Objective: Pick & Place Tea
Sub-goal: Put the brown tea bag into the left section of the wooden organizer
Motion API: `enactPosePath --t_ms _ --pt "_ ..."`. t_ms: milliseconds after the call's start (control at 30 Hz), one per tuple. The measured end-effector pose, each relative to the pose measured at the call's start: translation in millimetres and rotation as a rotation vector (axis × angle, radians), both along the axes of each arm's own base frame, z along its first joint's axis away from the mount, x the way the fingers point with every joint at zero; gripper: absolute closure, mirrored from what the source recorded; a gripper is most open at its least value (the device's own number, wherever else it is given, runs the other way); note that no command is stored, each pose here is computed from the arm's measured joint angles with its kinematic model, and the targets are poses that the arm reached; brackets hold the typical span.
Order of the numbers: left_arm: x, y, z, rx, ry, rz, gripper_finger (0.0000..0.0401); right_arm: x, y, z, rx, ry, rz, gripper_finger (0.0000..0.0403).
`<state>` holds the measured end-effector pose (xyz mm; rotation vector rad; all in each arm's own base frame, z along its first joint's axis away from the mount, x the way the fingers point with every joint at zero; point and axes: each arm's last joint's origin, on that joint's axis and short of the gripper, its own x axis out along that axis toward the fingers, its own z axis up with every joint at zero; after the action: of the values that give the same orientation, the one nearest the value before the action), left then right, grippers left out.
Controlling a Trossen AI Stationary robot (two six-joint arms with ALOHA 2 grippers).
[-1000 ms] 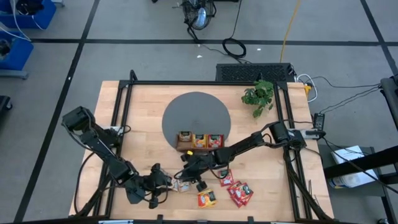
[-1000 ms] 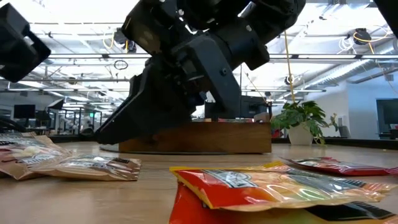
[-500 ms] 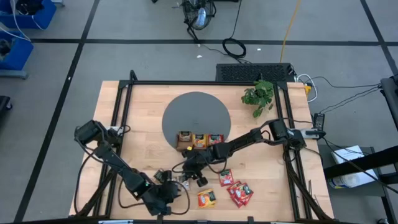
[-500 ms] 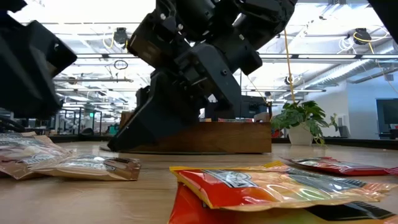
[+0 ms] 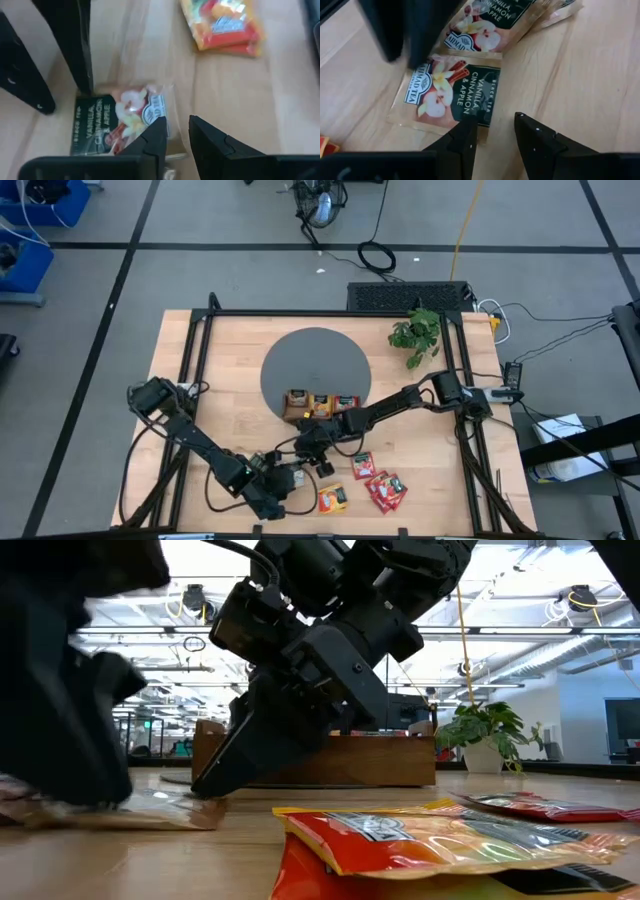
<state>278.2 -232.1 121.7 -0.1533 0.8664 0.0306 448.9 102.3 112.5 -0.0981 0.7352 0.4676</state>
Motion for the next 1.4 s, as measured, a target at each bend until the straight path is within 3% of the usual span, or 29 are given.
enactPosePath --t_ms 867,1133,1400 --pt "4 8 -24 0.076 0.049 0.066 0.0313 -3 -4 2 0.069 0.083 -0.089 0.0277" --pt "3 8 -25 0.072 0.063 0.057 0.0313 -19 3 32 -0.108 0.106 -0.228 0.0277" --pt "2 6 -26 0.083 0.051 0.055 0.0313 -21 14 21 -0.026 0.171 -0.27 0.0277"
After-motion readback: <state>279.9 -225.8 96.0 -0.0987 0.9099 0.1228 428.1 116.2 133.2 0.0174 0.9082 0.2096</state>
